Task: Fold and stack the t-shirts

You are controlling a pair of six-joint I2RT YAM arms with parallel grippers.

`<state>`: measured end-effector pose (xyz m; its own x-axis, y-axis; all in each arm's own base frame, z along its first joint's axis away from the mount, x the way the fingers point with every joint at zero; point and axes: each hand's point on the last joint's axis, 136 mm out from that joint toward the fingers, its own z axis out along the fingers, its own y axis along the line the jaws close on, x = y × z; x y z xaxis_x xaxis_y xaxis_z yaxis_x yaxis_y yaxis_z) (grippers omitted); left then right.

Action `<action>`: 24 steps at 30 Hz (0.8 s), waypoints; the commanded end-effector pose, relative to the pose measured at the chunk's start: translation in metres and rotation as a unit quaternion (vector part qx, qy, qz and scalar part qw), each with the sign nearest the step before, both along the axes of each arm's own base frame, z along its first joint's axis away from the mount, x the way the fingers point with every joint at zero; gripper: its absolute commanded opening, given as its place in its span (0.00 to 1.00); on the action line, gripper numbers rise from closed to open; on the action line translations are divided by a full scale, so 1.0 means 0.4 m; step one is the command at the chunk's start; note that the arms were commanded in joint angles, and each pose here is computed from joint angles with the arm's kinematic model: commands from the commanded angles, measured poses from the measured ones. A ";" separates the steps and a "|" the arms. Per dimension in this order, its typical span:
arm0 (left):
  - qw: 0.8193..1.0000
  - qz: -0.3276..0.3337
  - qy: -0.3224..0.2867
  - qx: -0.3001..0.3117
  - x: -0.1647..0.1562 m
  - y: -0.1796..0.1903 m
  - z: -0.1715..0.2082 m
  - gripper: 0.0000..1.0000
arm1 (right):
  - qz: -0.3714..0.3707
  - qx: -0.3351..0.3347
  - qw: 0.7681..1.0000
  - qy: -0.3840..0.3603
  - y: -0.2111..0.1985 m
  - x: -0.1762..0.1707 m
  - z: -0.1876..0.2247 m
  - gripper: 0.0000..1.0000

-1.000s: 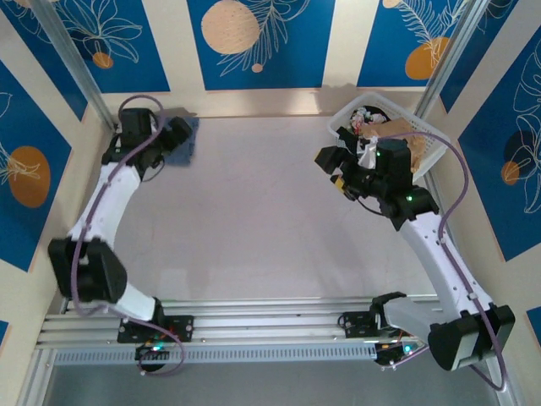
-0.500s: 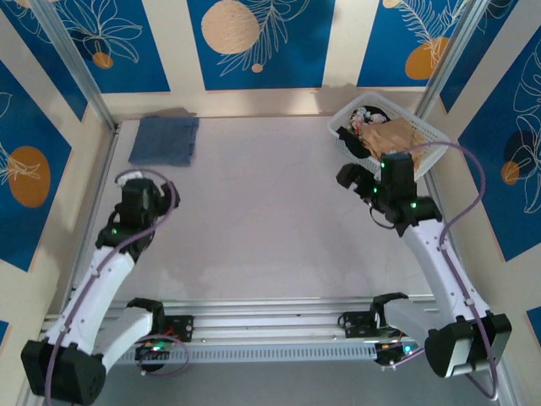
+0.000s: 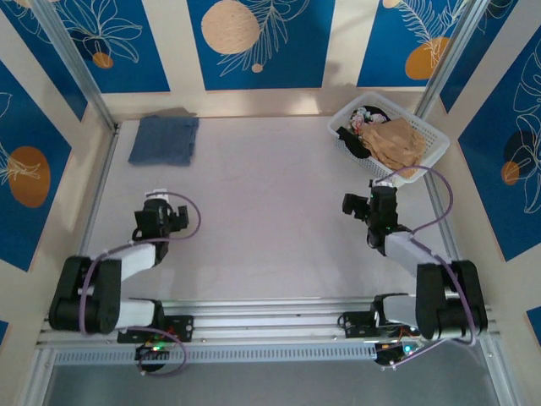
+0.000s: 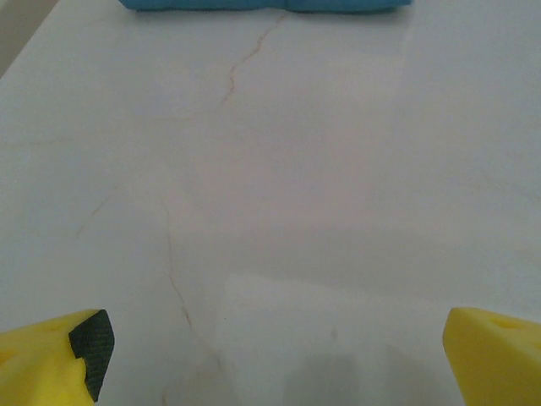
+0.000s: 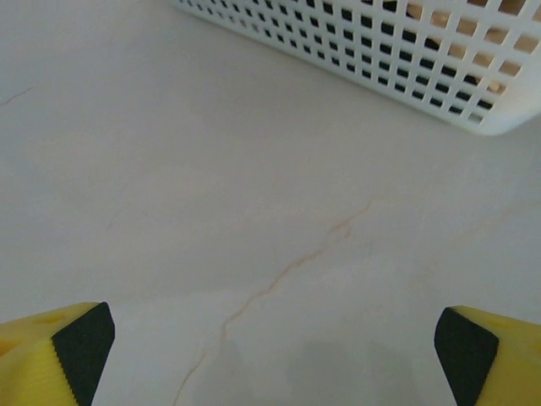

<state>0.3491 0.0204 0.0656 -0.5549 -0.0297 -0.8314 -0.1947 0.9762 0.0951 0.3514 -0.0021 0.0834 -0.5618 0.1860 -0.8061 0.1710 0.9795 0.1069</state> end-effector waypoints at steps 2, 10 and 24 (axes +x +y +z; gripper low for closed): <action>0.997 -0.023 -0.075 -0.021 0.119 0.002 0.085 1.00 | 0.024 -0.001 0.994 -0.108 -0.008 0.083 0.078 0.99; 0.984 -0.064 -0.163 -0.023 0.062 -0.030 0.086 1.00 | 0.073 0.008 0.987 -0.143 0.025 0.091 0.039 0.99; 0.990 -0.091 -0.110 -0.006 0.109 -0.064 0.059 1.00 | 0.082 -0.013 0.988 -0.127 0.044 0.112 0.026 0.99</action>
